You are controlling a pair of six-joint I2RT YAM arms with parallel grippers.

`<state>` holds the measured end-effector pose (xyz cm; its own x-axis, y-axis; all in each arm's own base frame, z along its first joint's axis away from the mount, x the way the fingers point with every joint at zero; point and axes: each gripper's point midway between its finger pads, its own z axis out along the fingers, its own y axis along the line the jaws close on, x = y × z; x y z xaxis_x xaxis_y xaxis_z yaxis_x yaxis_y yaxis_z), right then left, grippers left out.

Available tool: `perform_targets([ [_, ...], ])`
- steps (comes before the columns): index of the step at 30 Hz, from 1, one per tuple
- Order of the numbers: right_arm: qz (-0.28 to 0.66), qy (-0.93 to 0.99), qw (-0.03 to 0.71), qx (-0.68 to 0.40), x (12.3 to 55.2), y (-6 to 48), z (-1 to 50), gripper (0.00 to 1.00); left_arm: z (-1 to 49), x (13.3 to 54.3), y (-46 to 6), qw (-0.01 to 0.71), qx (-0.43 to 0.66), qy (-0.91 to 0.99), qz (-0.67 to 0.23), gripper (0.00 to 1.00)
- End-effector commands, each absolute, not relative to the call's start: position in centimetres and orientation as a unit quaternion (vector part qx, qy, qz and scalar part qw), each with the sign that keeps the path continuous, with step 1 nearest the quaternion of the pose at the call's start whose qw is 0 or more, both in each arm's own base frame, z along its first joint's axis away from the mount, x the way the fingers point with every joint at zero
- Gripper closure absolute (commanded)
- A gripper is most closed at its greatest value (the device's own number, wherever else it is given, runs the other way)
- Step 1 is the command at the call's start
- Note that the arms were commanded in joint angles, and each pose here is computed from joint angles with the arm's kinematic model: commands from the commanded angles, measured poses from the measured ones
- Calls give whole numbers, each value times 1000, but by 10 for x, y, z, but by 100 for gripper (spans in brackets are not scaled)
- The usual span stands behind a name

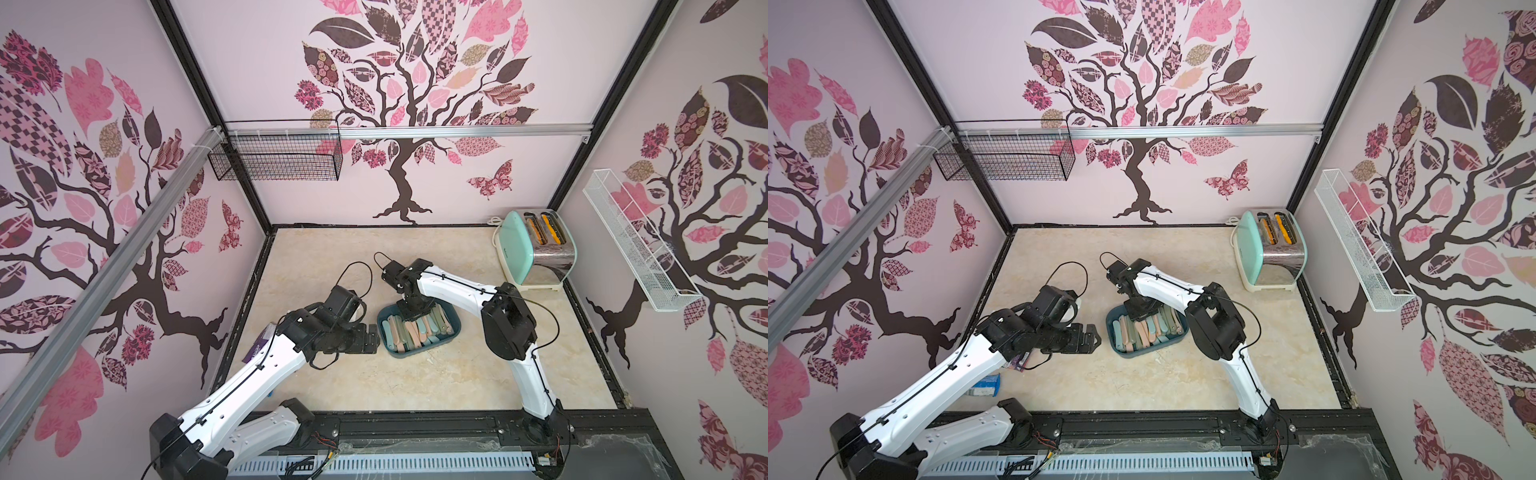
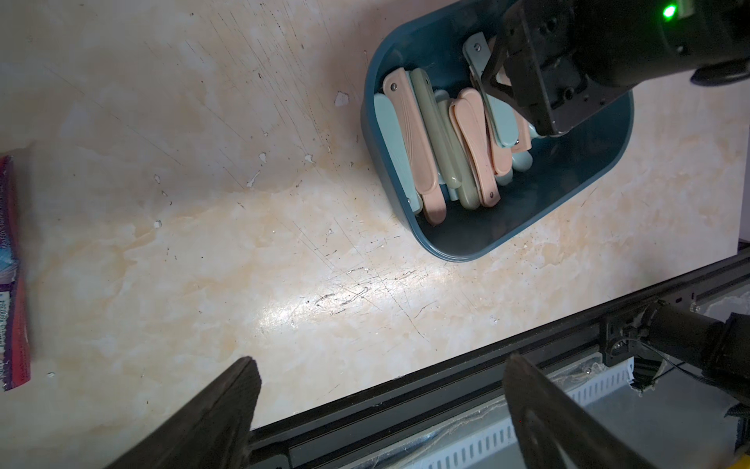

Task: Take the fruit knife out of the storage box
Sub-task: Pick up the fruit knife from the storage box.

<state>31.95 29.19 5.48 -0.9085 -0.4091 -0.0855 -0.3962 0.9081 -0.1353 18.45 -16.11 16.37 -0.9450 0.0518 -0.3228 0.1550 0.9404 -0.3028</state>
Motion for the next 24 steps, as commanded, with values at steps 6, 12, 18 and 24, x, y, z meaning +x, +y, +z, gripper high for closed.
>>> perform_targets([
  [6, -66, 977, 32, -202, 324, 286, 36, 61, 171, 189, -160, 169, 59, 969, -172, 2],
  [12, -61, 978, 28, -199, 323, 286, 34, 76, 171, 188, -157, 171, 50, 968, -175, 2],
  [18, -60, 978, 52, -193, 325, 282, 58, 81, 173, 189, -157, 174, 46, 967, -178, 2],
  [24, -52, 978, 71, -190, 326, 281, 82, 91, 171, 192, -160, 172, 47, 967, -180, 2],
])
